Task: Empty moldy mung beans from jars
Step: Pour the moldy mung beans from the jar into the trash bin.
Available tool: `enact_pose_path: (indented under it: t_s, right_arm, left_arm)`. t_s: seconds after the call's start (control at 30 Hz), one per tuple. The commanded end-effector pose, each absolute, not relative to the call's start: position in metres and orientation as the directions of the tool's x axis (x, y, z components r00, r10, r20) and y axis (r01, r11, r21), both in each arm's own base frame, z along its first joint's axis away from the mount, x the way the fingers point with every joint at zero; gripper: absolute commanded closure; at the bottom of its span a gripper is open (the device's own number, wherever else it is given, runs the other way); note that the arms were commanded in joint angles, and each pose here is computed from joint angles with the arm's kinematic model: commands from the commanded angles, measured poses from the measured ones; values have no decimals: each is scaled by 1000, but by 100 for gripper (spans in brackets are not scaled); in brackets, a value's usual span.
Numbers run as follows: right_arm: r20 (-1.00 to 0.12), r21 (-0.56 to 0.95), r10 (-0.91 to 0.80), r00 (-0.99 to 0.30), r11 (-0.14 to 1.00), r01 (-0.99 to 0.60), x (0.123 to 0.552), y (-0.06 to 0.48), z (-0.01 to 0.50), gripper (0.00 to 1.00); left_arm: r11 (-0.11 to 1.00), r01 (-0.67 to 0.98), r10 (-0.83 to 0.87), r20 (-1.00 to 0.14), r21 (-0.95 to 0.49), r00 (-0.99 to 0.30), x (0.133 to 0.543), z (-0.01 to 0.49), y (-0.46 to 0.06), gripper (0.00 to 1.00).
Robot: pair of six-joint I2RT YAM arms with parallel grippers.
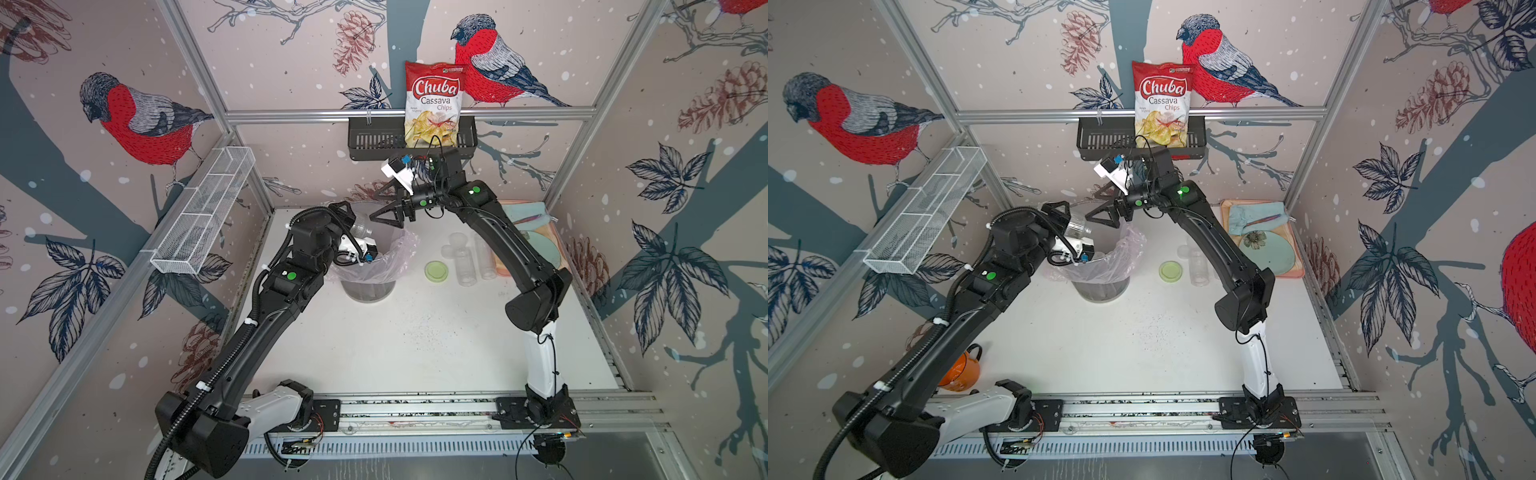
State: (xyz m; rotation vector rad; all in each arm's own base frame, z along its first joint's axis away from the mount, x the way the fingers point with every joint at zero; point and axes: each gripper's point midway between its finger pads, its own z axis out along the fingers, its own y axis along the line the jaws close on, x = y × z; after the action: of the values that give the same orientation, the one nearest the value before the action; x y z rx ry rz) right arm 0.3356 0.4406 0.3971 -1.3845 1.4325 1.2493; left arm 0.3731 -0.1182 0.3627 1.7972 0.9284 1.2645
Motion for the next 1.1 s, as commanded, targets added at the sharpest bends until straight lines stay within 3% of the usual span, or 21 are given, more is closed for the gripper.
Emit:
enact_pose_path:
  t_s: [0.0, 1.07]
  right_arm:
    - [-968, 121, -231, -99, -83, -989, 334, 446, 397, 4]
    - [-922, 124, -377, -90, -69, -990, 319, 479, 339, 5]
  left_arm:
    - [-496, 49, 845, 468, 867, 260, 372, 383, -126, 100]
    - [-527, 59, 821, 490, 848, 294, 371, 373, -144, 100]
